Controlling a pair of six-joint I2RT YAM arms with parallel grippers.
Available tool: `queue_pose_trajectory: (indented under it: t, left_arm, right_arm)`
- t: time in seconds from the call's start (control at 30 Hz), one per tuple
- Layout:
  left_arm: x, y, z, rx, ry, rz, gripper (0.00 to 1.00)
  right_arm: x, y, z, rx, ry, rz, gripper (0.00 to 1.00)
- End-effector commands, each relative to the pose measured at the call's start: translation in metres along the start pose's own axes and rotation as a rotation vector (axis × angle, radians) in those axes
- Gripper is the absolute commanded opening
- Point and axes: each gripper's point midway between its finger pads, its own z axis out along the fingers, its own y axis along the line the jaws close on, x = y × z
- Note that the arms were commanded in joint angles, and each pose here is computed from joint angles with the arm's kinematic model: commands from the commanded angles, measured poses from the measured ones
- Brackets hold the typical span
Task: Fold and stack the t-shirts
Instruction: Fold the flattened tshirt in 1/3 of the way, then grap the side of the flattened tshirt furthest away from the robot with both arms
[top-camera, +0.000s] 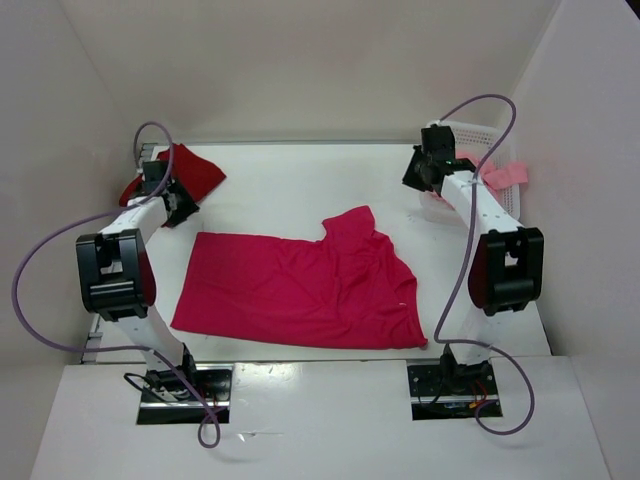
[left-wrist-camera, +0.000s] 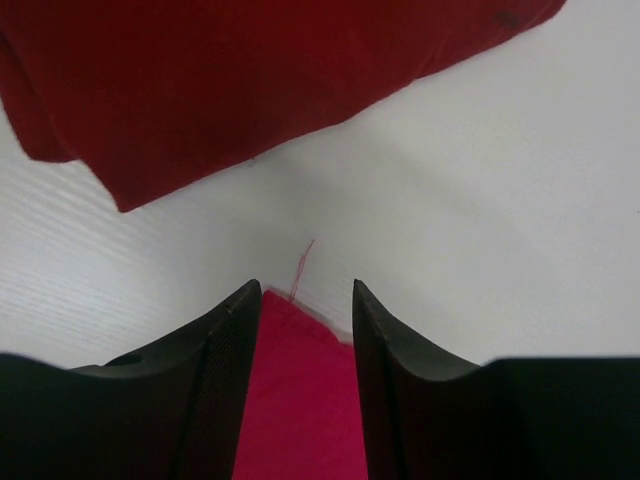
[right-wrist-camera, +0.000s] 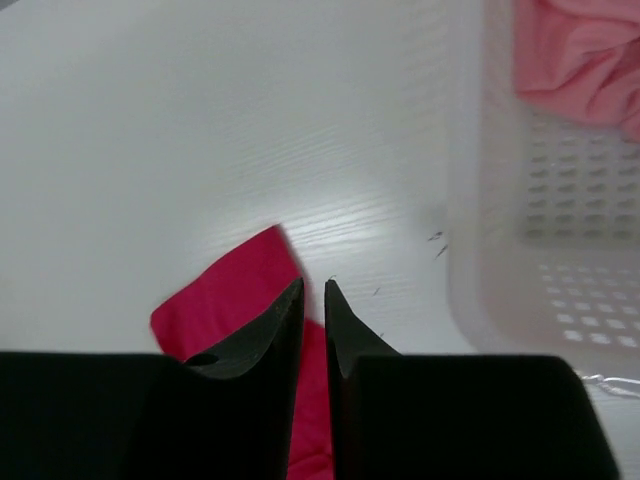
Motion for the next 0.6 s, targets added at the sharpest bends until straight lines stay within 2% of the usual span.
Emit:
queue_pose_trajectory:
  t: [0.0,0.07,0.27,0.4,0.47,0.5,0.57]
  left_arm:
    - [-0.013,-0.02,0.002,0.002,-0.062,0.096,0.48]
    - [-0.006,-0.015,0.007,-0.037,-0.06,0.132,0.42]
    - [0.015,0.006,0.017,-0.121,-0.021,0.182,0.41]
    - [0.029,0.02,0.025,-0.162,0.012,0.197,0.46]
    - [0.039,0.026,0.031,-0.177,0.04,0.201,0.46]
    - [0.039,0.026,0.031,-0.177,0.04,0.201,0.46]
    - [0.042,0.026,0.034,-0.173,0.052,0.202,0.46]
  right_arm:
    - [0.019,0.038,-0.022,-0.156,0.036,-0.069,0.19]
    - [0.032,0.047,-0.019,-0.206,0.06,-0.079,0.19]
    - [0.057,0.052,-0.007,-0.237,0.107,-0.082,0.19]
    - [0.085,0.056,0.018,-0.222,0.181,-0.114,0.29]
    - [0.089,0.06,0.028,-0.24,0.188,-0.105,0.34]
    - [0.089,0.063,0.031,-0.253,0.187,-0.104,0.41]
    - [0.09,0.066,0.044,-0.247,0.197,-0.083,0.45]
